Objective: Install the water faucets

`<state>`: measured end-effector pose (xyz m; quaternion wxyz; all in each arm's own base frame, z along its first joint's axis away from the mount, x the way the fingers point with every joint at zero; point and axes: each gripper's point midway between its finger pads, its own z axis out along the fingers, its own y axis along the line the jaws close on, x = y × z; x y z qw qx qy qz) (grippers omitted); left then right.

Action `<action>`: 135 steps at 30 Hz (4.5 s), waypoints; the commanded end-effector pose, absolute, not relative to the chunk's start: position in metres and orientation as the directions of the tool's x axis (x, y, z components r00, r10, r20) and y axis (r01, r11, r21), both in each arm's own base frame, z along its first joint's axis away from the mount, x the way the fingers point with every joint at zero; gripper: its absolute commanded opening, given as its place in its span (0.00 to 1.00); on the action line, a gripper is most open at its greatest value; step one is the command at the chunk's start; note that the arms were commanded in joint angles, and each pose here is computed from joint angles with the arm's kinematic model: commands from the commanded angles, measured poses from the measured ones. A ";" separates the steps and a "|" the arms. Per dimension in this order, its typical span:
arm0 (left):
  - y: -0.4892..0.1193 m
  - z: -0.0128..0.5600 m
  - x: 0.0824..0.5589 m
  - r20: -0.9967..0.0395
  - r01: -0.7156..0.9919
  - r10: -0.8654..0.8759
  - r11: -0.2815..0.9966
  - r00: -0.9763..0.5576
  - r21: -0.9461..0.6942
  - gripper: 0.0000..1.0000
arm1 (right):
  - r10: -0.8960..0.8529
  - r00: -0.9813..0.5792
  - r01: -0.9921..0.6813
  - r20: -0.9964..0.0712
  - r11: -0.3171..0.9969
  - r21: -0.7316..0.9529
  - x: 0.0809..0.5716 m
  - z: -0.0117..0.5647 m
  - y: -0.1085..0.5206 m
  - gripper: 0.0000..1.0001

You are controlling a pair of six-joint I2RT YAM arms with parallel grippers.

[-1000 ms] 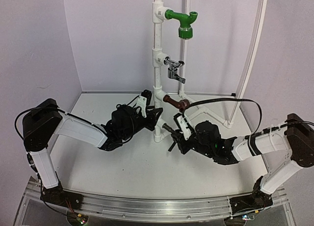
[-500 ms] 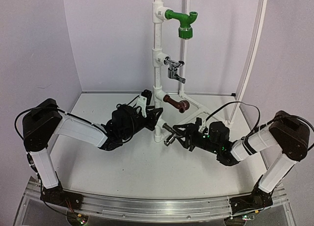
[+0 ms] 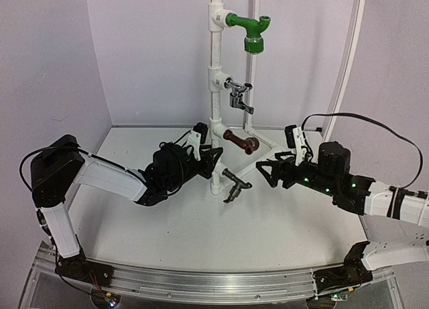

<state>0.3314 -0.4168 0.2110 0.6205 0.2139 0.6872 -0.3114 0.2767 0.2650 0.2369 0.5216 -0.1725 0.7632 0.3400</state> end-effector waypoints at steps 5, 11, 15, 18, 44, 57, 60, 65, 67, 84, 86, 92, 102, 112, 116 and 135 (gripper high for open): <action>-0.418 0.145 0.319 -0.941 0.659 0.024 0.720 -0.338 -0.218 0.00 | -0.763 0.334 -0.704 -0.553 0.188 -0.684 0.237 0.193 0.262 0.94; -0.419 0.144 0.320 -0.942 0.660 0.029 0.721 -0.334 -0.212 0.00 | -0.816 0.530 -0.457 -0.230 -0.047 -0.888 0.242 0.190 0.283 0.94; -0.419 0.143 0.320 -0.942 0.660 0.034 0.721 -0.335 -0.209 0.00 | -0.787 0.603 -0.339 -0.131 -0.104 -0.935 0.248 0.196 0.303 0.94; -0.420 0.143 0.320 -0.942 0.662 0.034 0.719 -0.335 -0.210 0.00 | -0.784 0.617 -0.302 -0.069 -0.155 -0.941 0.256 0.188 0.314 0.94; -0.419 0.148 0.319 -0.945 0.666 0.029 0.716 -0.327 -0.209 0.00 | -0.720 0.477 -0.477 -0.504 0.269 -0.837 0.274 0.155 0.347 0.38; -0.420 0.150 0.318 -0.942 0.667 0.019 0.711 -0.335 -0.223 0.00 | -0.021 -0.004 -0.694 -1.000 0.720 -0.013 0.262 0.182 0.341 0.15; -0.419 0.150 0.318 -0.941 0.666 0.018 0.711 -0.337 -0.225 0.00 | 0.095 -0.072 -0.705 -0.993 0.699 0.118 0.258 0.194 0.341 0.17; -0.419 0.151 0.320 -0.941 0.656 0.008 0.719 -0.338 -0.230 0.00 | 0.286 -0.232 -0.661 -0.930 0.655 0.366 0.264 0.205 0.334 0.17; -0.419 0.153 0.320 -0.940 0.654 0.001 0.719 -0.342 -0.237 0.00 | 0.333 -0.296 -0.641 -0.895 0.626 0.444 0.270 0.209 0.336 0.16; -0.420 0.151 0.321 -0.932 0.637 -0.006 0.728 -0.362 -0.252 0.00 | 0.603 -0.771 -0.128 -0.204 0.167 0.978 0.295 0.178 0.311 0.30; -0.421 0.152 0.322 -0.935 0.636 -0.002 0.733 -0.355 -0.243 0.00 | 0.584 -0.749 -0.180 -0.312 0.273 0.945 0.293 0.169 0.304 0.42; -0.423 0.151 0.322 -0.944 0.614 0.041 0.768 -0.327 -0.179 0.00 | 0.210 -0.636 -0.430 -0.742 0.702 0.567 0.287 0.134 0.287 0.79; -0.431 0.145 0.325 -0.939 0.611 0.052 0.771 -0.340 -0.179 0.00 | 0.061 -0.454 -0.650 -0.889 0.660 0.377 0.260 0.185 0.314 0.93; -0.432 0.142 0.324 -0.935 0.609 0.060 0.773 -0.348 -0.177 0.00 | 0.618 -0.548 -0.167 -0.564 0.580 0.797 0.300 0.185 0.283 0.48; -0.433 0.141 0.323 -0.935 0.610 0.066 0.774 -0.348 -0.172 0.00 | 0.717 -0.608 0.011 -0.341 0.437 0.899 0.305 0.169 0.274 0.02; -0.430 0.144 0.322 -0.937 0.609 0.074 0.777 -0.340 -0.160 0.00 | 0.000 -0.789 -0.361 -0.615 0.810 0.463 0.277 0.131 0.243 0.76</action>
